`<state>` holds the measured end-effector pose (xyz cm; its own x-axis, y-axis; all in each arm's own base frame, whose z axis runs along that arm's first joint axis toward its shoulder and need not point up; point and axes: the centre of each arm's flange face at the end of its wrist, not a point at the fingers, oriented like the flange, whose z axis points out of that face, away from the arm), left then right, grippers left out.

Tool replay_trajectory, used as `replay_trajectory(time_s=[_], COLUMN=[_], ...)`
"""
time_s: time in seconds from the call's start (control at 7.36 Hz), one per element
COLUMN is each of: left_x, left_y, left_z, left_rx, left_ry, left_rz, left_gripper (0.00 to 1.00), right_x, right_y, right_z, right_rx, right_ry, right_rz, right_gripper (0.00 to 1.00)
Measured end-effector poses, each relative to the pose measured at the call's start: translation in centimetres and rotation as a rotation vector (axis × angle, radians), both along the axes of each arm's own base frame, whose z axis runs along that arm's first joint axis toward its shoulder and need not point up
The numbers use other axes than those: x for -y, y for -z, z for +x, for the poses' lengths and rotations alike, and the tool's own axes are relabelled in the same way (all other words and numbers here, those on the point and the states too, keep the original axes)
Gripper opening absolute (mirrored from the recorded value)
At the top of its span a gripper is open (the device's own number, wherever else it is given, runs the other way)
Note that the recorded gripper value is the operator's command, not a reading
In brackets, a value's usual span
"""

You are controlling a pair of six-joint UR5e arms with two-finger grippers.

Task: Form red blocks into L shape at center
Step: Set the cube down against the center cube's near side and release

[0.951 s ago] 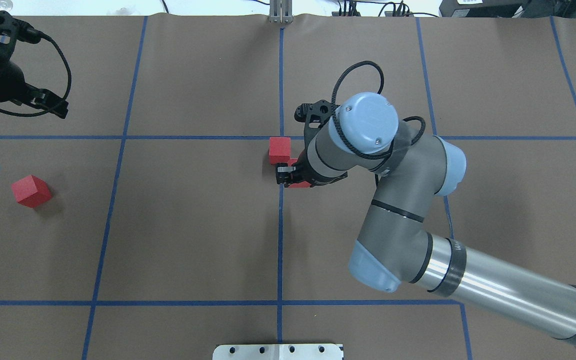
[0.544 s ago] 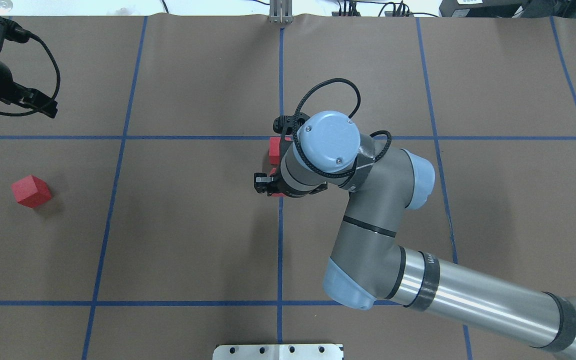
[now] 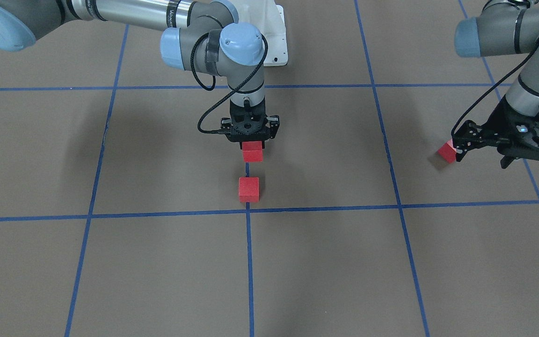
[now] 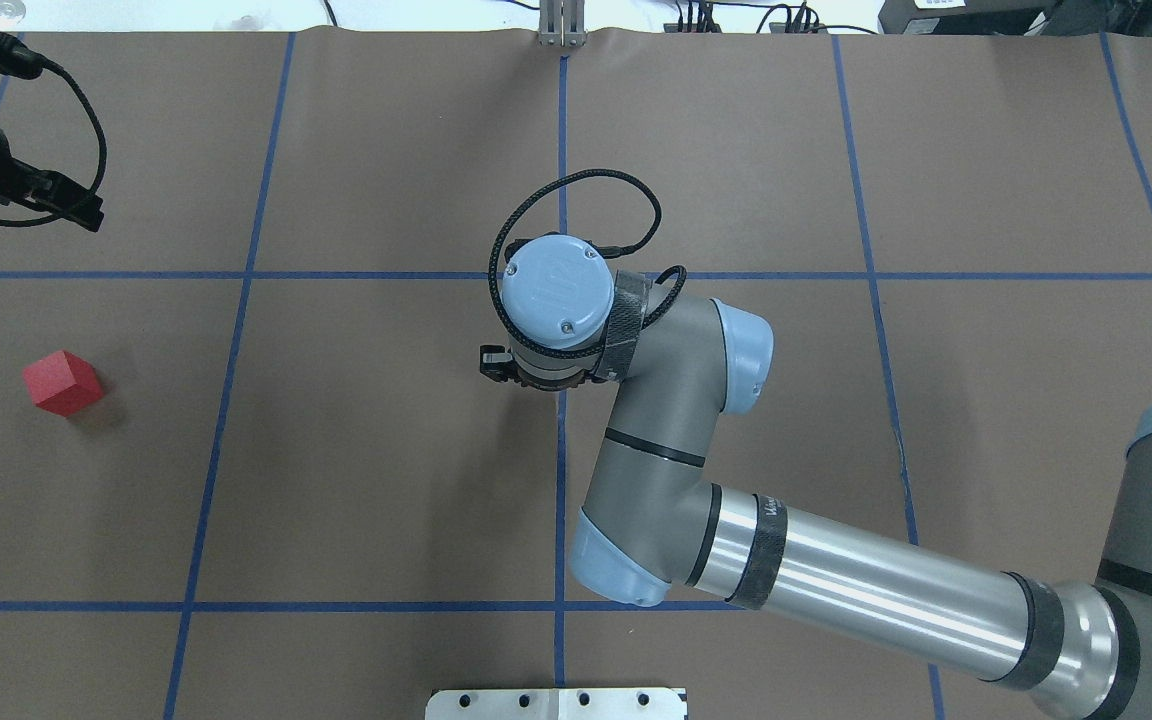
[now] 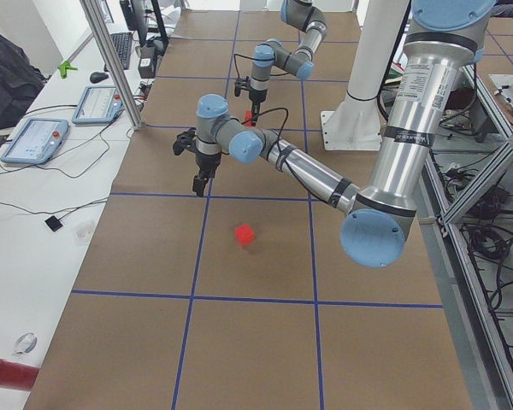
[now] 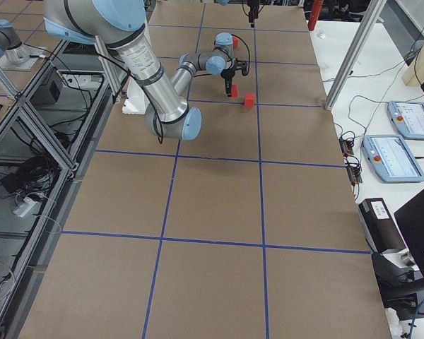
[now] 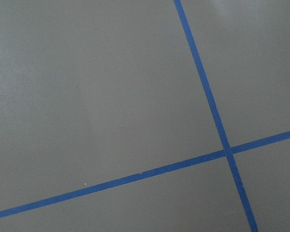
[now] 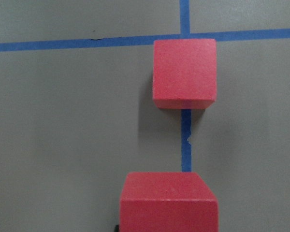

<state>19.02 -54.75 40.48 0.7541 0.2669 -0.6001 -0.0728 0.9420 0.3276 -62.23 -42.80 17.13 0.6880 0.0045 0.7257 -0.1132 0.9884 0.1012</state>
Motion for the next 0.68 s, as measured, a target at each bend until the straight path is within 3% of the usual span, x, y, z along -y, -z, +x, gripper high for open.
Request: replay_trajectory(time_s=[0.68], left_x=[-0.2], left_y=[0.5], left_z=[0.0], left_rx=[-0.019], left_ry=[-0.007], left_rz=[-0.003], left_gripper=[1.0], right_x=[1.1], right_y=[-1.8], right_z=[-0.9], right_rx=[-0.048], right_ry=[0.022], right_rz=[0.021], right_gripper=[0.0])
